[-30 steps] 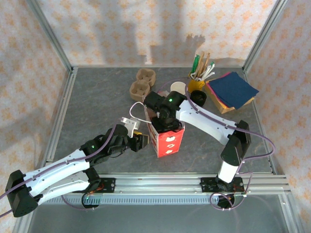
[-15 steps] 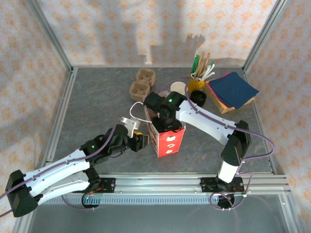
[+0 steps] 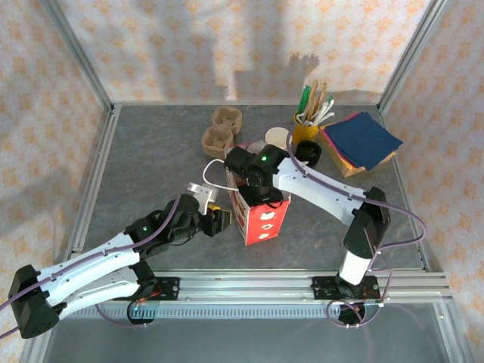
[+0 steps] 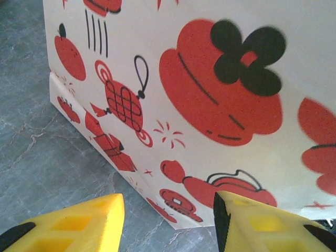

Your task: Pack the takeout coffee

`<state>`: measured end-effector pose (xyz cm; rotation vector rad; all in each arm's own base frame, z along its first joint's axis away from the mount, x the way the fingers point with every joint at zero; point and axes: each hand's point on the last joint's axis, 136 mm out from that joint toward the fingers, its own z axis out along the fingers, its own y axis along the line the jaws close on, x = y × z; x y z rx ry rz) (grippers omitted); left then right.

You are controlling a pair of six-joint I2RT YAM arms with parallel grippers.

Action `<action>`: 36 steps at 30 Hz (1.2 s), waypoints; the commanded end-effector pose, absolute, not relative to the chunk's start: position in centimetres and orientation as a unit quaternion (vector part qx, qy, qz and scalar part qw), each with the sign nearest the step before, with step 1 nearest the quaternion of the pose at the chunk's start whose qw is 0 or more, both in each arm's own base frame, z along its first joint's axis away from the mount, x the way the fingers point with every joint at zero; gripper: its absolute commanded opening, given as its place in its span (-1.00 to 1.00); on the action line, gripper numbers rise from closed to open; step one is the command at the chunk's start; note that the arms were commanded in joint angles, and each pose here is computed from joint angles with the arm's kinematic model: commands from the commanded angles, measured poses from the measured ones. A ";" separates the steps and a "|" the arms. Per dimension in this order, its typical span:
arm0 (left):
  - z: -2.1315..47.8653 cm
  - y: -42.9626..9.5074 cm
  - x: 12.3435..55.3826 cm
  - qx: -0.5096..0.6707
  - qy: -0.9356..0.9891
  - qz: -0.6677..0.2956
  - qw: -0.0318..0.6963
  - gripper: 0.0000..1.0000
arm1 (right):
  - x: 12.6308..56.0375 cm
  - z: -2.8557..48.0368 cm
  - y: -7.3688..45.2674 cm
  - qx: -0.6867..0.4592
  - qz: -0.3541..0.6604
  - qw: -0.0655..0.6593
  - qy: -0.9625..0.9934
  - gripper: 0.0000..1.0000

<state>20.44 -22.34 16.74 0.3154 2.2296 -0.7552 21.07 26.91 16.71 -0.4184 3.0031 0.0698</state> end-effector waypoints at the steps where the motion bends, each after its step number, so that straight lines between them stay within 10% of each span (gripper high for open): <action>1: 16.9 -22.0 20.6 0.118 0.867 -0.291 0.387 0.01 | 20.8 16.8 26.1 -0.136 0.005 0.060 0.989 -0.20; 36: 16.8 -22.1 20.8 0.115 0.867 -0.291 0.387 0.01 | 20.3 15.7 26.3 -0.143 0.021 0.048 0.988 -0.21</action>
